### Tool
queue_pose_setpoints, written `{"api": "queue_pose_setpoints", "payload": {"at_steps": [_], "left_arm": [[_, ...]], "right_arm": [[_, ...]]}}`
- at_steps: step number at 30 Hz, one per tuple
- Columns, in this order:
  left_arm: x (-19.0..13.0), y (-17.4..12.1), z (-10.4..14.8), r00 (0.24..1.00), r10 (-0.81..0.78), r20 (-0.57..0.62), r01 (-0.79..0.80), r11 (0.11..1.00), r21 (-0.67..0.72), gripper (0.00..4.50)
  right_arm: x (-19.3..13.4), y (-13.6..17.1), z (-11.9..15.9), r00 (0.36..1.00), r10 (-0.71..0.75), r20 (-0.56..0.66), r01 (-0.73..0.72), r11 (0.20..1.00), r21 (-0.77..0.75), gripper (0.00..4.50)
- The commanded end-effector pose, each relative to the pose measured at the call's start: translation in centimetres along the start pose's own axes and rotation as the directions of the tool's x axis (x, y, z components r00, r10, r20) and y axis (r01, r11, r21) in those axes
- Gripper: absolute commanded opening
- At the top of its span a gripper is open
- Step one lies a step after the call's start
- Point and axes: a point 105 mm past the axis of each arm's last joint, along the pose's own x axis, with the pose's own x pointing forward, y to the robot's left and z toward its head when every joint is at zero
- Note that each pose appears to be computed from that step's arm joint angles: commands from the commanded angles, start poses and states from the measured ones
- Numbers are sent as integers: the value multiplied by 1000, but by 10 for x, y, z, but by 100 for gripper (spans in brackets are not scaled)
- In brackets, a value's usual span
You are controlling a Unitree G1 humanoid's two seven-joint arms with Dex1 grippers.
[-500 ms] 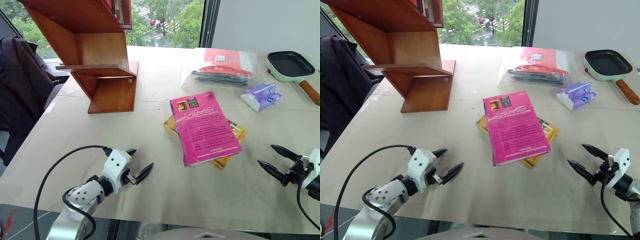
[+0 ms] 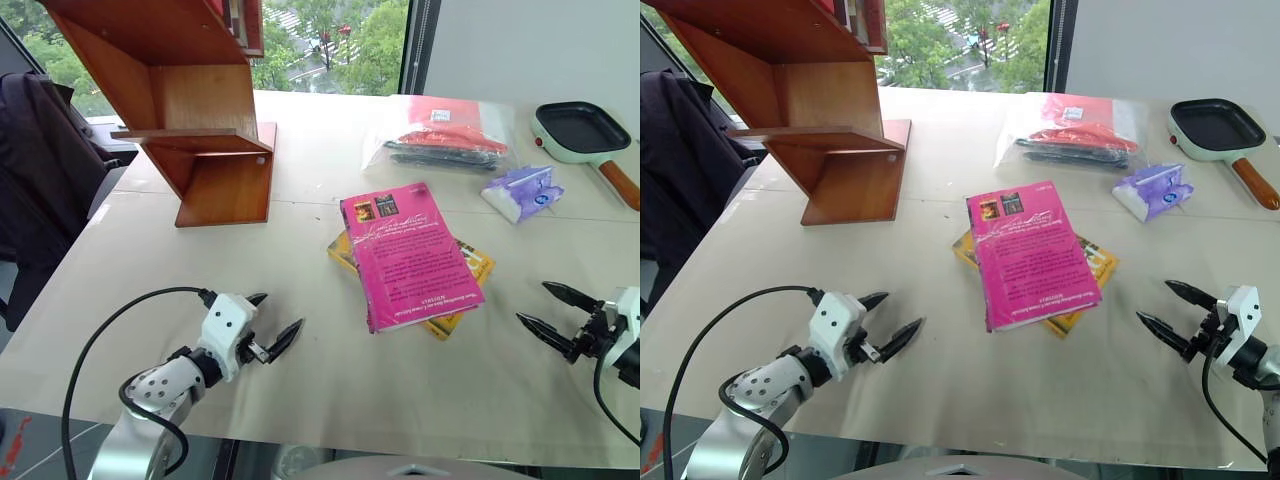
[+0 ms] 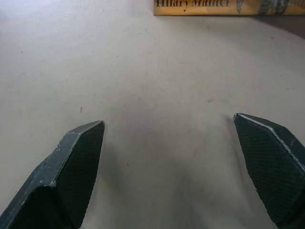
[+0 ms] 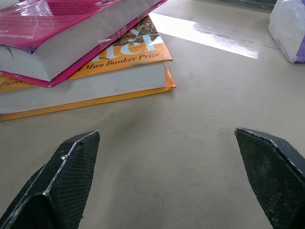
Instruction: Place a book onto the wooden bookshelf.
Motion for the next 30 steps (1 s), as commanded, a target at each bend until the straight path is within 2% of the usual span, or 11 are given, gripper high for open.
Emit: {"api": "queue_pose_setpoints", "payload": {"at_steps": [1,7,12,15,17,18,20,24,26,27,30], "left_arm": [[-4,3,7,1000,4,19,-4,1000,16,446],[-7,11,12,999,10,32,-11,999,45,446],[-11,16,21,999,-29,39,27,998,50,446],[-15,19,28,997,-61,36,58,996,69,446],[-25,19,45,987,-150,57,146,987,67,446],[-29,17,53,979,-195,63,190,979,79,450],[-32,17,61,968,-241,71,236,968,82,450],[-32,21,69,961,-266,71,257,960,111,450],[-32,24,72,962,-262,74,250,958,140,450],[-31,24,73,961,-266,73,250,953,174,450],[-31,24,68,962,-268,47,256,949,183,450]], "right_arm": [[-2,-7,6,1000,-23,2,23,1000,-20,450],[1,-16,8,999,-52,-3,52,997,-52,450],[9,-40,-1,971,-145,-192,131,988,-87,450],[19,-49,22,982,-156,-111,146,985,-92,450],[34,-47,42,995,-90,-50,86,993,-78,450],[43,-44,46,998,-41,-48,37,996,-85,395],[54,-41,45,998,18,-62,-25,992,-120,320],[73,-44,54,999,45,-18,-47,991,-124,136],[83,-44,56,998,63,-18,-65,988,-143,25],[88,-44,57,997,73,-19,-75,986,-147,3],[102,-38,58,993,116,-15,-117,982,-149,3]]}}
